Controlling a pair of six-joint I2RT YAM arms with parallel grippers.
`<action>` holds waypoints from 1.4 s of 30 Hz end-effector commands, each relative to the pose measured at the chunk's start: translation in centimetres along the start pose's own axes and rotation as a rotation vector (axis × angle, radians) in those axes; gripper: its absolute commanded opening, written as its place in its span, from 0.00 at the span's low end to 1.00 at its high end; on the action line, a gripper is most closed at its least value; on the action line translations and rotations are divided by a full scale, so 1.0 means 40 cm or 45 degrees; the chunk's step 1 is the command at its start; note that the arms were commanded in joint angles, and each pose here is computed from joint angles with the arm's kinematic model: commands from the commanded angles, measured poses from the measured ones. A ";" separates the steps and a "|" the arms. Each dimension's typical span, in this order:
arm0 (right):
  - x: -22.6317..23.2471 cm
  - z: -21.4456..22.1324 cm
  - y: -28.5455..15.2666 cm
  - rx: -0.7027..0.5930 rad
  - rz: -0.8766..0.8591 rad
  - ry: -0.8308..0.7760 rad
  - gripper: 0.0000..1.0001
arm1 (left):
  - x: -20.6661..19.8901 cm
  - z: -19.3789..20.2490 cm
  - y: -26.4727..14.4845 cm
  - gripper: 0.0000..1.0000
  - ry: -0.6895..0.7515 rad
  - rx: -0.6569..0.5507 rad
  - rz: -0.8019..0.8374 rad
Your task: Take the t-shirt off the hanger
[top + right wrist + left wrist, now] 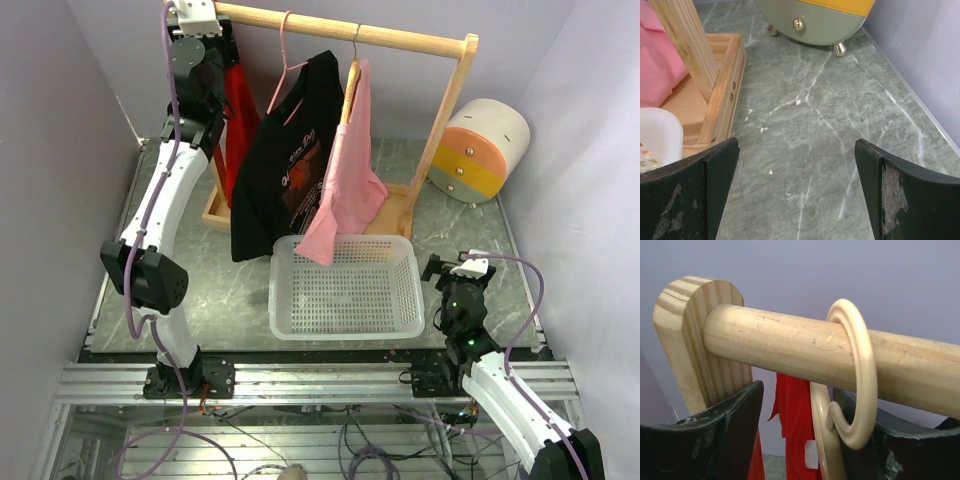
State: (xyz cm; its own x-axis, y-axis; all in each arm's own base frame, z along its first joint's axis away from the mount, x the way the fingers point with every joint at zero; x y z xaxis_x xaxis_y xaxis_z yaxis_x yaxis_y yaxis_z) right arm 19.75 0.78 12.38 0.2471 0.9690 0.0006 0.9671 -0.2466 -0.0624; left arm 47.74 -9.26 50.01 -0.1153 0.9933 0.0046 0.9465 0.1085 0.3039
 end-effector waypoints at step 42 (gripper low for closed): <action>-0.012 0.080 -0.015 0.066 -0.004 -0.051 1.00 | 0.012 -0.233 -0.100 0.07 0.072 -0.197 0.323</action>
State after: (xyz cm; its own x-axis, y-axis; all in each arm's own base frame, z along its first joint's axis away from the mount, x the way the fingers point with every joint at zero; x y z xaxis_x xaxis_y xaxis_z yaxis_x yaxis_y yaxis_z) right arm 19.75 0.78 12.38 0.2471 0.9690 0.0006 0.9671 -0.2466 -0.0624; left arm 45.89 -10.56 50.01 0.0749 0.9884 0.1318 0.9740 -0.1009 0.2029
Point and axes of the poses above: each gripper's point midway between its finger pads, its own y axis out along the fingers, its own x axis along the line the jaws close on, z = x × y, the point moved 7 cm from there along -y, back along the fingers, and after that the axes turned 2 degrees about y, right-handed, at the moved point
